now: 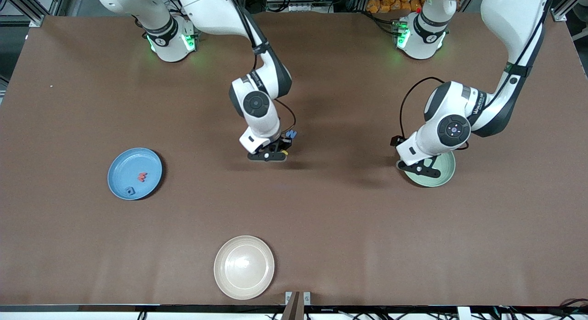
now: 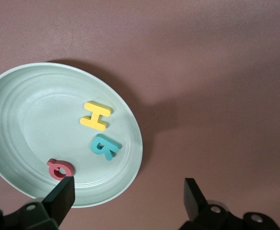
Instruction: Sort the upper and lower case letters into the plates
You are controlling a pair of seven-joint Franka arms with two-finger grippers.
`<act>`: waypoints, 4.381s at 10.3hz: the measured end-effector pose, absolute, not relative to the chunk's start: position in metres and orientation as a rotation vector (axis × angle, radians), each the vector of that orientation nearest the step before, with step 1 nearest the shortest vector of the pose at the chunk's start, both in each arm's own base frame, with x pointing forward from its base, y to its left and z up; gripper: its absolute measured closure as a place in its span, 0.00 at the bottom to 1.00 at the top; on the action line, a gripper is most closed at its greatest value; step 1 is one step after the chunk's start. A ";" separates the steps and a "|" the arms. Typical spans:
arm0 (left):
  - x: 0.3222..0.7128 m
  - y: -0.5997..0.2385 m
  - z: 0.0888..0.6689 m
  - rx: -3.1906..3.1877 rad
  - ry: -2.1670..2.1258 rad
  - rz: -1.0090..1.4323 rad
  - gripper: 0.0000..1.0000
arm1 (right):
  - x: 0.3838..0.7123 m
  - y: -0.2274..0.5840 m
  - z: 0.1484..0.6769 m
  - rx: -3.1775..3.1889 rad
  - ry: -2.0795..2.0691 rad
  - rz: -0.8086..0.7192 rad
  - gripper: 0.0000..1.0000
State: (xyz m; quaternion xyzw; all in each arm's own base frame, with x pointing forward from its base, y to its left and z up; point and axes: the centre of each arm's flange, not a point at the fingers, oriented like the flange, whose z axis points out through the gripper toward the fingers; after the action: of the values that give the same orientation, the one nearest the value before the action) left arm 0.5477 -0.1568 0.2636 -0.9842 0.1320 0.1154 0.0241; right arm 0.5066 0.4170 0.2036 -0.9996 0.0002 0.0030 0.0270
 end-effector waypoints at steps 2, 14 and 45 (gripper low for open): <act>0.549 -0.157 0.265 -3.047 0.404 0.352 0.00 | 0.539 0.370 0.222 -3.107 -0.115 0.035 0.73; 0.500 -0.403 0.261 -3.072 -0.260 0.252 0.00 | 0.631 -0.036 0.235 -2.934 -0.801 0.239 0.73; 0.406 -0.537 0.169 -2.953 -1.107 -0.013 0.28 | 0.646 -0.026 0.252 -2.874 -0.996 0.203 0.00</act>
State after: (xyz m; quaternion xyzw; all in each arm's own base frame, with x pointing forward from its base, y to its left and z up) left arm 0.4057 -0.5366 0.1688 -0.9363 -0.3510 -0.0040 -0.0060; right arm 0.6457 -0.0259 0.2519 -0.9418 -0.3263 0.0666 0.0468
